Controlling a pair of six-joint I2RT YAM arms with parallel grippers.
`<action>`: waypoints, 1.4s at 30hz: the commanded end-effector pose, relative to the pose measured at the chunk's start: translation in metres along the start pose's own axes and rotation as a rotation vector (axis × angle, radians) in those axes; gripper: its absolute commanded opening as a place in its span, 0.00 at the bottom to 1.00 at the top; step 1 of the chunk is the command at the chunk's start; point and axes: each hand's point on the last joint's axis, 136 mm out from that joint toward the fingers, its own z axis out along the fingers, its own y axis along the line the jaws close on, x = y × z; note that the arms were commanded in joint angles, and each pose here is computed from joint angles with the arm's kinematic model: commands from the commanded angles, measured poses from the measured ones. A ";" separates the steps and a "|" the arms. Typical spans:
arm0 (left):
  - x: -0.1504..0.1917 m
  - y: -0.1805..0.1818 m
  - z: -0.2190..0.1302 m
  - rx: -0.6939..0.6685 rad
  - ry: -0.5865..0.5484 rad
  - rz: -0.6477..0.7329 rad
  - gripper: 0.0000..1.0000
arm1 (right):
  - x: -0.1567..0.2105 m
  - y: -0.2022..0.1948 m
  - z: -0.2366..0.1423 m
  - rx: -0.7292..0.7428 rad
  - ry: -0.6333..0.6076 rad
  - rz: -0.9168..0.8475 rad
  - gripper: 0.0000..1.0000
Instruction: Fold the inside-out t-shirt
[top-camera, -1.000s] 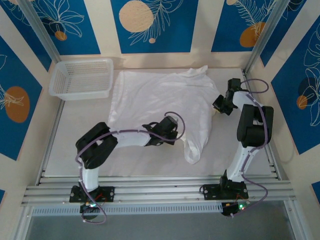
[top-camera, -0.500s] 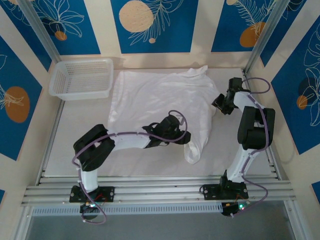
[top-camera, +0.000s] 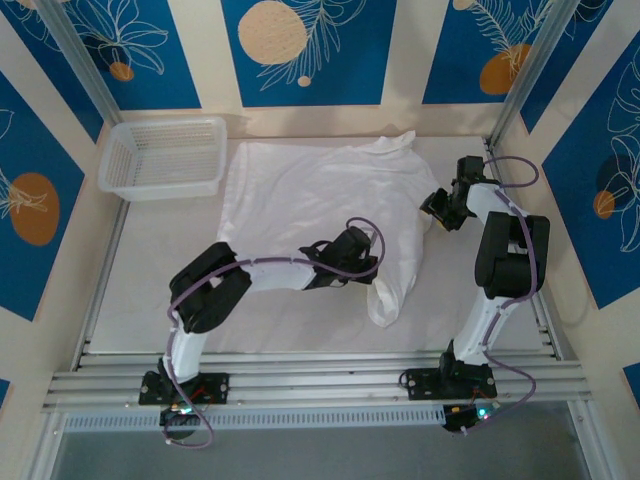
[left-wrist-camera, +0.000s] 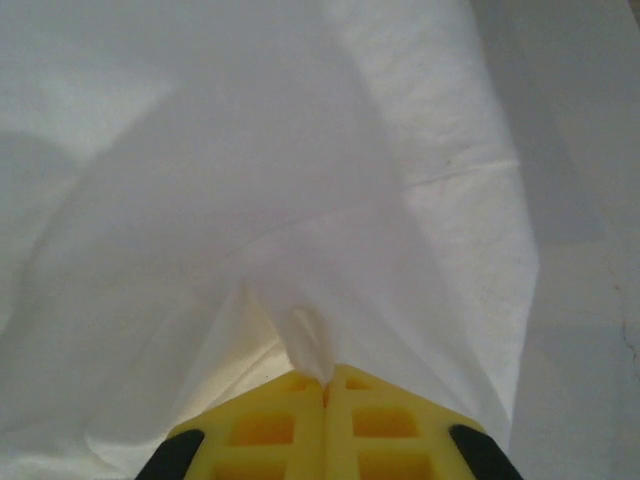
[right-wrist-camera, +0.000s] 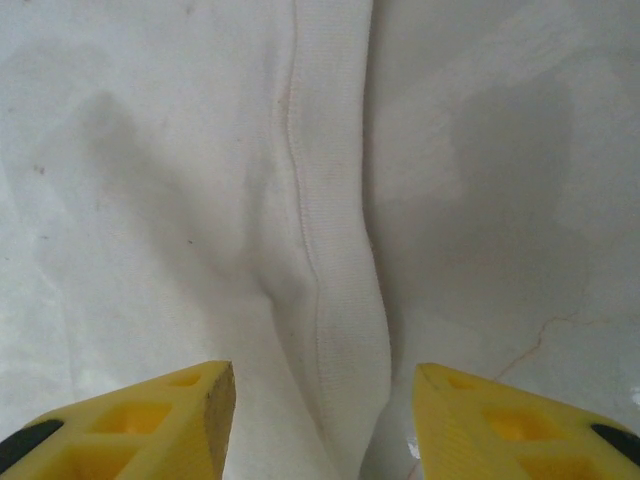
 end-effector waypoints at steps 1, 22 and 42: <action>-0.011 0.012 -0.013 -0.027 -0.027 -0.035 0.00 | 0.010 -0.010 0.010 0.016 0.054 0.001 0.48; -0.012 0.107 -0.067 -0.040 -0.092 -0.495 0.00 | -0.013 -0.003 -0.009 0.055 -0.016 -0.055 0.00; -0.021 0.058 -0.078 0.059 -0.074 -0.181 0.56 | -0.036 -0.012 -0.064 0.210 -0.157 -0.136 0.48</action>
